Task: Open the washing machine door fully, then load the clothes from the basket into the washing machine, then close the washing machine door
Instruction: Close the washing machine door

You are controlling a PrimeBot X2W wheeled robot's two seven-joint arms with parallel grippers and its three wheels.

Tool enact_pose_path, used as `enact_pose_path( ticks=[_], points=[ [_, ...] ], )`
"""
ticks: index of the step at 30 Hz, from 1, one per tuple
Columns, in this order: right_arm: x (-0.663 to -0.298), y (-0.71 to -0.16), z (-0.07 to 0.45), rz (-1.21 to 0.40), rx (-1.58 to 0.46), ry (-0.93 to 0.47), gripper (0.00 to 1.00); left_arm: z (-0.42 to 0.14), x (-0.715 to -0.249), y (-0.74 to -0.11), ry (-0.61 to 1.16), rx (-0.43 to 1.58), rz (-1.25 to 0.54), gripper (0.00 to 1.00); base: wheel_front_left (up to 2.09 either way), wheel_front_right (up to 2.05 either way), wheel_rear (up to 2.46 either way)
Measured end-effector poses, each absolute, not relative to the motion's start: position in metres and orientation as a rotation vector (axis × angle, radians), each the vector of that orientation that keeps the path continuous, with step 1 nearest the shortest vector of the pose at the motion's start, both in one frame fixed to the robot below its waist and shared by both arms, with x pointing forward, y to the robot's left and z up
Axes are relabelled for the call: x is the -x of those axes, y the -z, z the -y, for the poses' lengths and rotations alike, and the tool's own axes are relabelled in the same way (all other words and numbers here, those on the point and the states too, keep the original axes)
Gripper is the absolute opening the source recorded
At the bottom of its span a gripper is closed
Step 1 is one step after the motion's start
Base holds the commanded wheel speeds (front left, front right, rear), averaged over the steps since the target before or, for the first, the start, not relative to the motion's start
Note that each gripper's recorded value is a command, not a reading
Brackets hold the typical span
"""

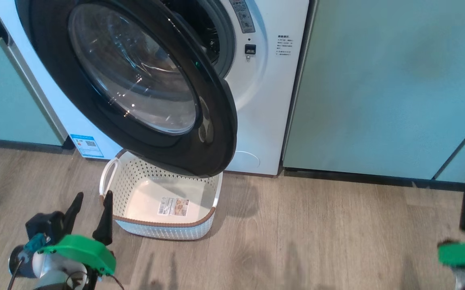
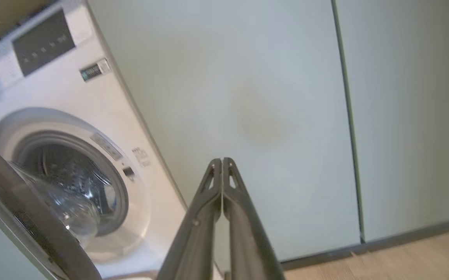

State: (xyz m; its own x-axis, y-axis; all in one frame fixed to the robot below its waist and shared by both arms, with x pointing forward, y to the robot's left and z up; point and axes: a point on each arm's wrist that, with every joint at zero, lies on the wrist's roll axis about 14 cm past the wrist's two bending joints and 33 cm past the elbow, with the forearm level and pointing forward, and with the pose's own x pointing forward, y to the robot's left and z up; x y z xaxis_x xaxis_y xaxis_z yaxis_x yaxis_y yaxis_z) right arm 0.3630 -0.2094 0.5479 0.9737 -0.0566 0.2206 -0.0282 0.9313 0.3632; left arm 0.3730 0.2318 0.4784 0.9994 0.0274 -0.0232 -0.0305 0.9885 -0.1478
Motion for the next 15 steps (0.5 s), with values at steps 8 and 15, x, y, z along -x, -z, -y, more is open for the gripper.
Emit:
enact_pose_path(
  ticks=[8, 15],
  points=[
    [-0.381, -0.664, 0.152, 0.549, -0.376, -0.223, 0.0, -0.24, -0.367, -0.478, -0.052, 0.134, -0.023, 1.0, 0.0, 0.0, 0.0],
    [-0.371, -0.711, 0.077, 0.642, -0.408, -0.505, 0.0, -0.246, -0.361, -0.481, -0.078, 0.13, -0.01, 1.0, 0.0, 0.0, 0.0]
  ],
)
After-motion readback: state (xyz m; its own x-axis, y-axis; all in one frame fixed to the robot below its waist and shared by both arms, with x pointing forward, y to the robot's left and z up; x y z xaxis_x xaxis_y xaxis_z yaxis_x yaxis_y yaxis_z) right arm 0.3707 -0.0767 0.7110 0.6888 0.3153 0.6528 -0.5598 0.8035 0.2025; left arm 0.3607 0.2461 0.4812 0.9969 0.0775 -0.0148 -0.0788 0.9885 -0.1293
